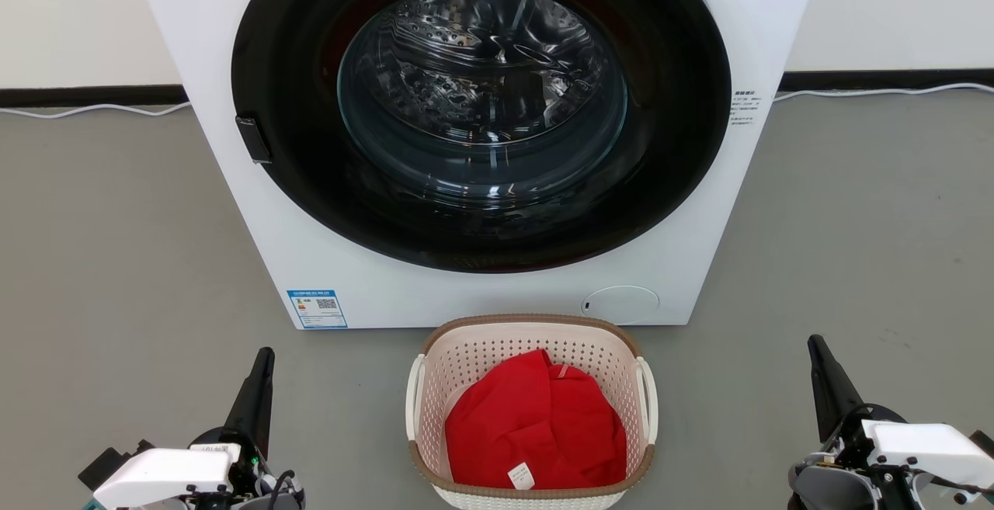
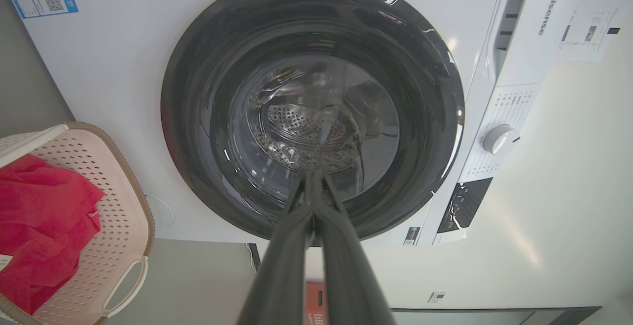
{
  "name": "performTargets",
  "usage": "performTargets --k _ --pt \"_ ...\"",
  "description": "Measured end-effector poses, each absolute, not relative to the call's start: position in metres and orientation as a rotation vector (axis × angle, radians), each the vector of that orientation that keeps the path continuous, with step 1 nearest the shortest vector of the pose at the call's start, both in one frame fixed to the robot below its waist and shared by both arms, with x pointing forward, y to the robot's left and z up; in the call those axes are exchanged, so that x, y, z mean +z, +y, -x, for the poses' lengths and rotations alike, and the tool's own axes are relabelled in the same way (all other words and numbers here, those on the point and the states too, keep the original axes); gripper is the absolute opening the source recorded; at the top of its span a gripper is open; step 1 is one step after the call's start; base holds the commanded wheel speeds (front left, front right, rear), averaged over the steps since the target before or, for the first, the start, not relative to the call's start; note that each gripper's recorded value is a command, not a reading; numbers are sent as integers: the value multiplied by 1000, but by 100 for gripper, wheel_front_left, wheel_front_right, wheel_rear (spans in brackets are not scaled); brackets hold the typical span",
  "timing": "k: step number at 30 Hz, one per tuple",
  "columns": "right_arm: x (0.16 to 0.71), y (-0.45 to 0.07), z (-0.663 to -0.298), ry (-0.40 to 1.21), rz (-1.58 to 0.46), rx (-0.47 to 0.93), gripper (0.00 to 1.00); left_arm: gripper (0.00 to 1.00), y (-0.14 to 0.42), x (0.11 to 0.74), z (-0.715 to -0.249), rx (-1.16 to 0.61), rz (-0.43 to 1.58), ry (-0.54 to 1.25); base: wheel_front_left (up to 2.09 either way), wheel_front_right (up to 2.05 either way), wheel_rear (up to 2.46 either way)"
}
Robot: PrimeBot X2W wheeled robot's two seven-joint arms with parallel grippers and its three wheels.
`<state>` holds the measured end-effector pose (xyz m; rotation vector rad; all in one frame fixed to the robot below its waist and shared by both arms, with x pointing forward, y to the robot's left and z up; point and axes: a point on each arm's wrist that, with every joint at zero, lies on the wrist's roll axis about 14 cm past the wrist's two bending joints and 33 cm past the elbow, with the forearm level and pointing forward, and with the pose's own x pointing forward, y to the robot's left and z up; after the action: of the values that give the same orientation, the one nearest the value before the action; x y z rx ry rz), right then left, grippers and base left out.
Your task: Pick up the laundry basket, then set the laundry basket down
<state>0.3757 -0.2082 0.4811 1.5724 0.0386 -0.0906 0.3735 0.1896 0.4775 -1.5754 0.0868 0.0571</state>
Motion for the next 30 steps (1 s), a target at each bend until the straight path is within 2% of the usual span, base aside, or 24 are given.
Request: performTargets --k 30 --pt "481 -208 -376 38 -1572 -91 0 0 190 478 -374 57 1575 87 0 0 0"
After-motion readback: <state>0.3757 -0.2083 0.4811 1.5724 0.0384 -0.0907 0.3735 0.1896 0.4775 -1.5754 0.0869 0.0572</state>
